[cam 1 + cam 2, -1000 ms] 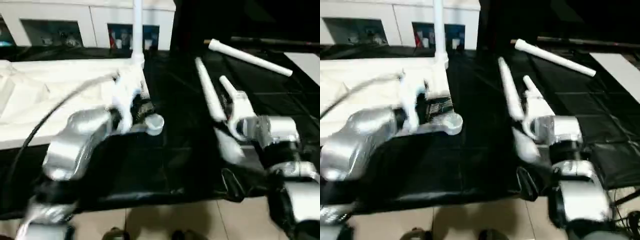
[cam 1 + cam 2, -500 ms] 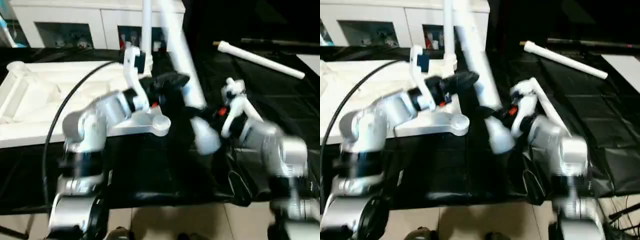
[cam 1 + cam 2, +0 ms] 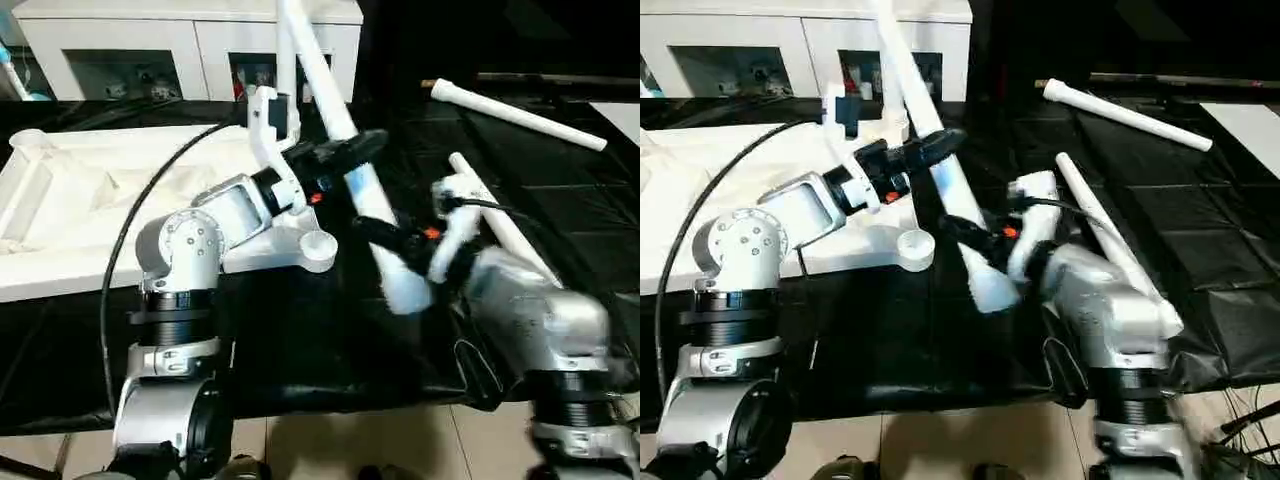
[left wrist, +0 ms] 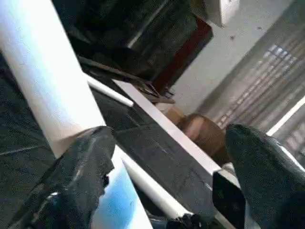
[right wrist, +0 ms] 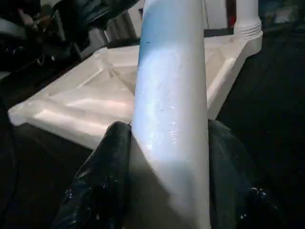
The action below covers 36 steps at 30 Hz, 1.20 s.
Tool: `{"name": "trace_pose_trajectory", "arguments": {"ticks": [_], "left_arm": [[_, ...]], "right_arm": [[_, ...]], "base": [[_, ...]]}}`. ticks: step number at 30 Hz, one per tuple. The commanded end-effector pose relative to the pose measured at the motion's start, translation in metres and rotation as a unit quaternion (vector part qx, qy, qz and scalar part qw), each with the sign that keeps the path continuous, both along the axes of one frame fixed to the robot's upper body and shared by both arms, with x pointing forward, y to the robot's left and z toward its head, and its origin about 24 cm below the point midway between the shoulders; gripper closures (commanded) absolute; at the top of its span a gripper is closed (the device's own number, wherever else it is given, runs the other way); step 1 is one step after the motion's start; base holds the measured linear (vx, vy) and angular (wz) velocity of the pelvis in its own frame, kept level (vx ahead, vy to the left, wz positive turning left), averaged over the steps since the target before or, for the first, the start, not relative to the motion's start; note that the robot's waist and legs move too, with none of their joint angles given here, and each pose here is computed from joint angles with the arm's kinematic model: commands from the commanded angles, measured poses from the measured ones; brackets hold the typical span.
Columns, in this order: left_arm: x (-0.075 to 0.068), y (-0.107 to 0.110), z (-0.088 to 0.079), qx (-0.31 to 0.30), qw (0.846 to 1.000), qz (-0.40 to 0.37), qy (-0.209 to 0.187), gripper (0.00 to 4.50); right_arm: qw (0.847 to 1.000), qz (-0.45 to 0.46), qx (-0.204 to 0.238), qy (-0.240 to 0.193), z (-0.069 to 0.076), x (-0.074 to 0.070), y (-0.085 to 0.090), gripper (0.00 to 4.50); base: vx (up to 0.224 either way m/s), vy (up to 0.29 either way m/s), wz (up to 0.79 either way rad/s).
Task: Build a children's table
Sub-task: Pick table leg
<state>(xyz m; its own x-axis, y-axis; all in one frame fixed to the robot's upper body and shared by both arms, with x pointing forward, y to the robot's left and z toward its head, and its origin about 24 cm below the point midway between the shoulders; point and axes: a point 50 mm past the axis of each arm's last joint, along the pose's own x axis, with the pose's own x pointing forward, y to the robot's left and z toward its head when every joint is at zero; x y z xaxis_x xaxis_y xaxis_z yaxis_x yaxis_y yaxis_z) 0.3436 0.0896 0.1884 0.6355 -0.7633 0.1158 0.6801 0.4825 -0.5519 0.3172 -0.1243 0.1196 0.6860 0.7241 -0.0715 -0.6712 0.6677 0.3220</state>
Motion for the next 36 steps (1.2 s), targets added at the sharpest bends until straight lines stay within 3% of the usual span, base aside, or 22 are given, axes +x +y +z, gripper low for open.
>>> {"name": "trace_pose_trajectory", "arguments": {"ticks": [1,8,14,20,36], "left_arm": [[0.000,0.013,-0.003,0.007,1.000,0.023,0.011,0.05],[-0.004,0.017,-0.006,0.010,0.999,0.031,0.010,0.00],[-0.003,0.012,0.001,-0.014,1.000,0.020,0.004,0.00],[-0.007,0.008,-0.008,0.001,1.000,0.016,0.017,0.00],[-0.012,0.012,-0.012,0.008,0.999,0.021,0.023,1.29]], "right_arm": [[0.998,-0.024,0.016,-0.057,0.025,0.006,-0.008,2.68],[0.997,0.002,0.022,-0.070,0.030,0.001,-0.002,2.68],[0.996,0.079,-0.006,-0.047,0.013,-0.016,0.019,2.68],[0.995,0.095,-0.006,-0.038,0.007,-0.021,0.027,2.68],[0.995,0.090,-0.012,-0.042,0.009,-0.015,0.025,2.68]], "base": [[0.000,0.000,0.00],[0.000,0.000,0.00],[0.000,0.000,0.00],[0.000,0.000,0.00],[0.000,0.000,0.00]]}}
